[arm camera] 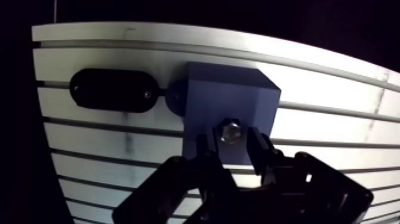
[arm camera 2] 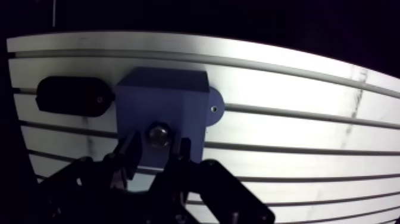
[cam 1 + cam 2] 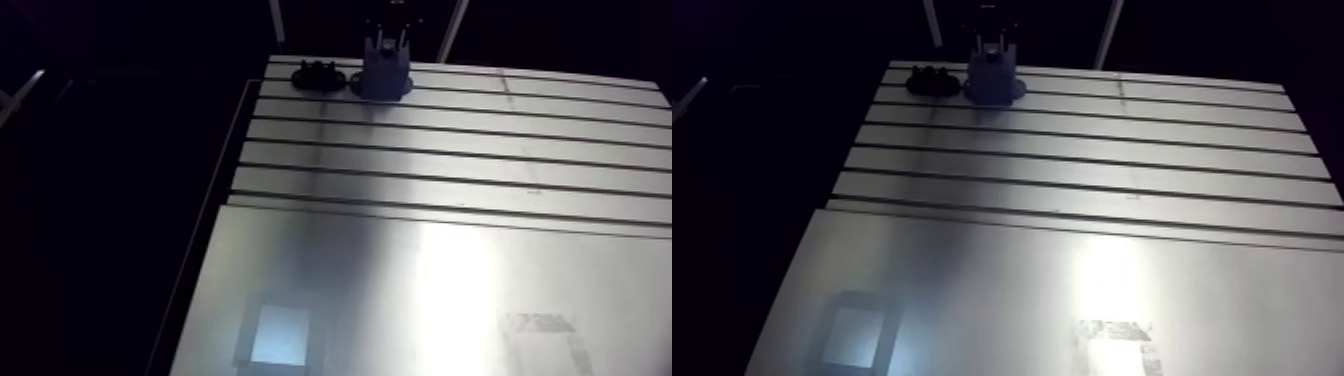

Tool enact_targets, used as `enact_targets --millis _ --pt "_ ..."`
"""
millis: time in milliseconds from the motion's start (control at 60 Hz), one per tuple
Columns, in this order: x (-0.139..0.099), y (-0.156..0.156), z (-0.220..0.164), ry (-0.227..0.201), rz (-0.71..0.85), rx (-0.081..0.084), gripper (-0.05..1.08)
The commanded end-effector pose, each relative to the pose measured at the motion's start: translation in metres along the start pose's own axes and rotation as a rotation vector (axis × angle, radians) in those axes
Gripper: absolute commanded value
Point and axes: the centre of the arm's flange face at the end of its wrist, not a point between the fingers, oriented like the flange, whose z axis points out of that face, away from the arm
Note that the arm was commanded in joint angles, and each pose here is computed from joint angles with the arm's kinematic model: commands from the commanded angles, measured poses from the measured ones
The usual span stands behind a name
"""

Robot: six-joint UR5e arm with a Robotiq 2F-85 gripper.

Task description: Pick up the M10 bolt and insert it into the hex recess until seated.

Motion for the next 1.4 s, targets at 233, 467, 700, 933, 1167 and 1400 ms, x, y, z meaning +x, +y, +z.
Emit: enact_targets --millis 233,467,700,933,1167,1400 --pt "0.0006 0.0010 0.0007 -0.001 0.000 0.000 0.62" --pt "0.0005 0.0000 0.0007 -0.001 -0.002 0.000 0.64" --pt "0.0006 0.0000 0.0018 -0.002 -0.003 0.000 0.65" --pt "0.0013 -0.0001 0.0021 0.002 -0.004 0.001 0.67" --pt "0.0021 -0.0001 0.0016 0.010 -0.005 0.001 0.68" --pt "0.0023 -0.0001 0.0025 0.009 -0.005 0.001 0.68"
